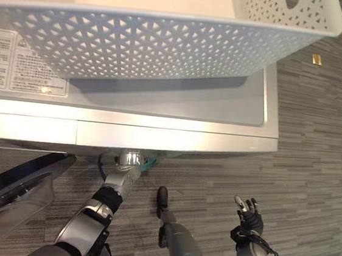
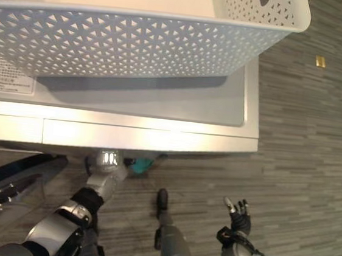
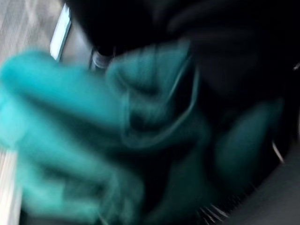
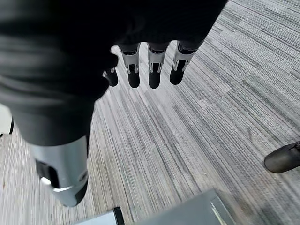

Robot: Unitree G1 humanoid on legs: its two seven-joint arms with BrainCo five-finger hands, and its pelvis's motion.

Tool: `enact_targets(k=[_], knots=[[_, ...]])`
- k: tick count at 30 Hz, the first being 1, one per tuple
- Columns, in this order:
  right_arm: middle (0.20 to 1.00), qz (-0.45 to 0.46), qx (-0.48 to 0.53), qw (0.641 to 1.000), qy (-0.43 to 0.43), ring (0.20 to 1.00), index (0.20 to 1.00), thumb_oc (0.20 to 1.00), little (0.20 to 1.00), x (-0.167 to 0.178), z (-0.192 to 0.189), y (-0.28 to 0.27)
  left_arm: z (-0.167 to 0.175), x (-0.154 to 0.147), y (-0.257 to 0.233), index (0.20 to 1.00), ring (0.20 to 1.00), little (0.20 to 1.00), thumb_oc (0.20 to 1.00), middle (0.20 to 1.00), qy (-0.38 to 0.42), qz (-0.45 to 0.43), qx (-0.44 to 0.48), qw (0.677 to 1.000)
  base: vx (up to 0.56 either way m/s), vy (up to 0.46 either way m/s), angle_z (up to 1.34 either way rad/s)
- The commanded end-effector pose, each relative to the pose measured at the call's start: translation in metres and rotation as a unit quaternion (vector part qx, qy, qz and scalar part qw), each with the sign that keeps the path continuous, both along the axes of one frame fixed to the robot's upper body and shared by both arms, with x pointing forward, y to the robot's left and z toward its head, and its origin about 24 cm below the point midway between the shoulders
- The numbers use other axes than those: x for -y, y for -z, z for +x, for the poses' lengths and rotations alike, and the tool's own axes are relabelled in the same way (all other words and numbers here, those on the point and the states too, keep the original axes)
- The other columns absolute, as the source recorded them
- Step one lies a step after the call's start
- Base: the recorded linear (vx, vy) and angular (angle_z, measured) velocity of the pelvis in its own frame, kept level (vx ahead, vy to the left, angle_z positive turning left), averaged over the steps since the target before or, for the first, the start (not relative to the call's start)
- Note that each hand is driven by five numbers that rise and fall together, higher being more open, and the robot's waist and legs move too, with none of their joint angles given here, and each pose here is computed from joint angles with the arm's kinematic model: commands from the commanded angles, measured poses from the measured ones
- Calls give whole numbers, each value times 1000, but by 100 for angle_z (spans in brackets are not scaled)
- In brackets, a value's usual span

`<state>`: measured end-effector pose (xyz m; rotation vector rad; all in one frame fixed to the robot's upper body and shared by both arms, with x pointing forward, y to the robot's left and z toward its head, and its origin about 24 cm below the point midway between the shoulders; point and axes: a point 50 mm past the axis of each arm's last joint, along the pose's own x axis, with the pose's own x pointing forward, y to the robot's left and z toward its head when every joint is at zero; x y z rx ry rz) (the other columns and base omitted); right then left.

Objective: Grab the laundry basket,head to the washer,open it,put in the laundry and shut it.

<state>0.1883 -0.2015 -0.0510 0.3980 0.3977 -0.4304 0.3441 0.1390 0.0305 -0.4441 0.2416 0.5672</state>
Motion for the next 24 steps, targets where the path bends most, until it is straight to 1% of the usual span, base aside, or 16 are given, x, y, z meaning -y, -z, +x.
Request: enact_targets(k=[1,2,4,6,7,9,11,12,13,14,16,17,18,19,21,24], knots=[[1000,-33,42,998,16,1000,1000,1000,1000,12,7,-17,40,-20,-117,200,200,200,200,200,-153,-121,196,961,-74,-40,-5],[1000,-33,43,998,16,1000,1000,1000,1000,12,7,-17,40,-20,-117,200,200,200,200,200,-153,-121,197,961,19,-39,-4],[1000,-46,56,997,-5,1000,1000,1000,1000,13,15,-21,44,-39,-158,200,200,200,200,200,-189,-123,255,940,19,-39,-13],[1000,-46,56,997,-5,1000,1000,1000,1000,13,15,-21,44,-39,-158,200,200,200,200,200,-189,-123,255,940,12,-22,-21],[1000,-61,70,996,-15,1000,1000,1000,1000,21,16,-27,45,-60,-178,200,200,200,200,200,-182,5,264,947,22,-44,-15],[1000,-82,79,993,-20,1000,1000,1000,1000,31,16,-32,48,-68,-173,200,200,200,200,200,-132,197,220,946,14,-33,-20],[1000,-98,92,991,-17,1000,1000,1000,1000,43,15,-40,50,-74,-158,200,200,200,200,200,-72,363,168,914,4,-6,-9],[1000,-98,92,991,-17,1000,1000,1000,1000,43,15,-40,50,-74,-158,200,200,200,200,200,-72,363,168,914,12,-13,-3],[1000,-97,100,990,-18,1000,1000,1000,1000,48,13,-44,47,-75,-143,200,200,200,200,200,-13,474,140,869,0,0,0],[1000,-97,100,990,-18,1000,1000,1000,1000,48,13,-44,47,-75,-143,200,200,200,200,200,-13,474,140,869,0,0,0],[1000,-74,113,991,-15,1000,1000,1000,1000,48,12,-45,39,-73,-123,200,200,200,200,200,35,538,123,833,1,-9,3],[1000,-74,113,991,-15,1000,1000,1000,1000,48,12,-45,39,-73,-123,200,200,200,200,200,35,538,123,833,-10,-26,12],[1000,-60,130,989,-19,1000,1000,1000,1000,47,13,-50,34,-70,-109,247,247,247,247,247,59,556,110,821,-12,-15,16],[1000,-57,136,989,-22,1000,1000,1000,1000,47,14,-52,33,-69,-101,288,288,288,288,288,70,561,100,818,-18,-17,19],[1000,-51,150,987,-28,1000,1000,1000,1000,46,14,-57,30,-66,-89,297,297,297,297,297,92,570,87,812,-14,-8,15],[1000,-45,157,986,-33,1000,1000,1000,1000,51,14,-58,31,-63,-89,263,263,263,263,263,101,557,91,819,-19,-21,10]])
